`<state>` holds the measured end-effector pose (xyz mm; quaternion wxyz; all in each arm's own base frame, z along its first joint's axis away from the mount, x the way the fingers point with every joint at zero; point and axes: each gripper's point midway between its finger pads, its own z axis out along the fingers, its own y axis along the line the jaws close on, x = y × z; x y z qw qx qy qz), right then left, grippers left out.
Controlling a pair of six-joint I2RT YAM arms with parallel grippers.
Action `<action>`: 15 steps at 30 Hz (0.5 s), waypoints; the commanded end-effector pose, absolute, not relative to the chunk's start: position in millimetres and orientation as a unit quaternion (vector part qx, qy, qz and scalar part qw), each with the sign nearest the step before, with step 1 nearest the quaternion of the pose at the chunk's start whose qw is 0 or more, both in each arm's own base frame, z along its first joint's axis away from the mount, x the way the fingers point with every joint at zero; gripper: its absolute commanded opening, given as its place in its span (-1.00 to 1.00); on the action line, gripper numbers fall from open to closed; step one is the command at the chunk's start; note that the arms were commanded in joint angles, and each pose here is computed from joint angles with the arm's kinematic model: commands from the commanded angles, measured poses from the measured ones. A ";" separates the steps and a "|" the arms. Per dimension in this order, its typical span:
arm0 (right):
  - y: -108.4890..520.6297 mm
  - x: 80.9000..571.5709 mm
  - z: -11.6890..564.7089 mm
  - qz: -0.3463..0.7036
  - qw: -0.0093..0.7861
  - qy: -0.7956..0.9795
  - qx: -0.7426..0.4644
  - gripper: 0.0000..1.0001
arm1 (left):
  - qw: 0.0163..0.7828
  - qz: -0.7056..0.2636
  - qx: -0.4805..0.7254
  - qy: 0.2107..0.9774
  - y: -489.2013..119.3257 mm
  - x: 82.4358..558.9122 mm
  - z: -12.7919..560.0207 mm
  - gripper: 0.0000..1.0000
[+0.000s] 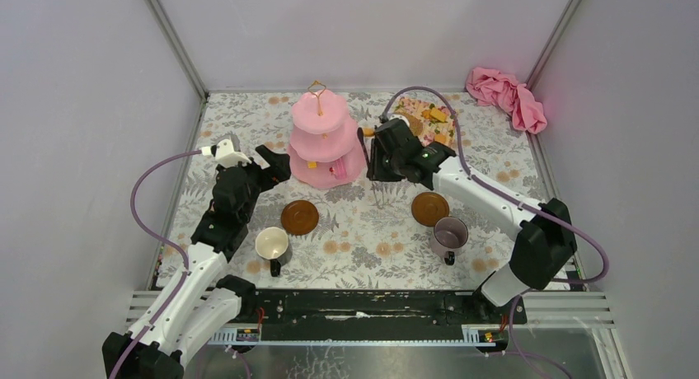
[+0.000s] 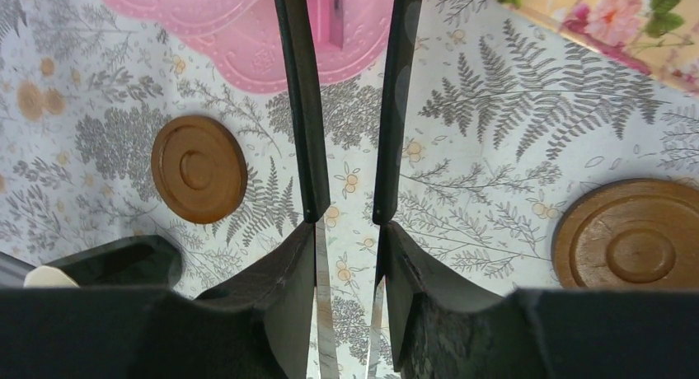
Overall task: Serve the afternoon tea
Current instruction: Place the desert on the desert table.
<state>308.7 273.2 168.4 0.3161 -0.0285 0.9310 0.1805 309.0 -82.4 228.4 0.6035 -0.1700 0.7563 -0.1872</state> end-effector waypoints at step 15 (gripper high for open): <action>340.3 312.0 174.9 0.175 0.334 0.922 -0.088 -0.92 | 0.624 -0.195 -0.174 0.736 -82.4 313.7 244.8 1.00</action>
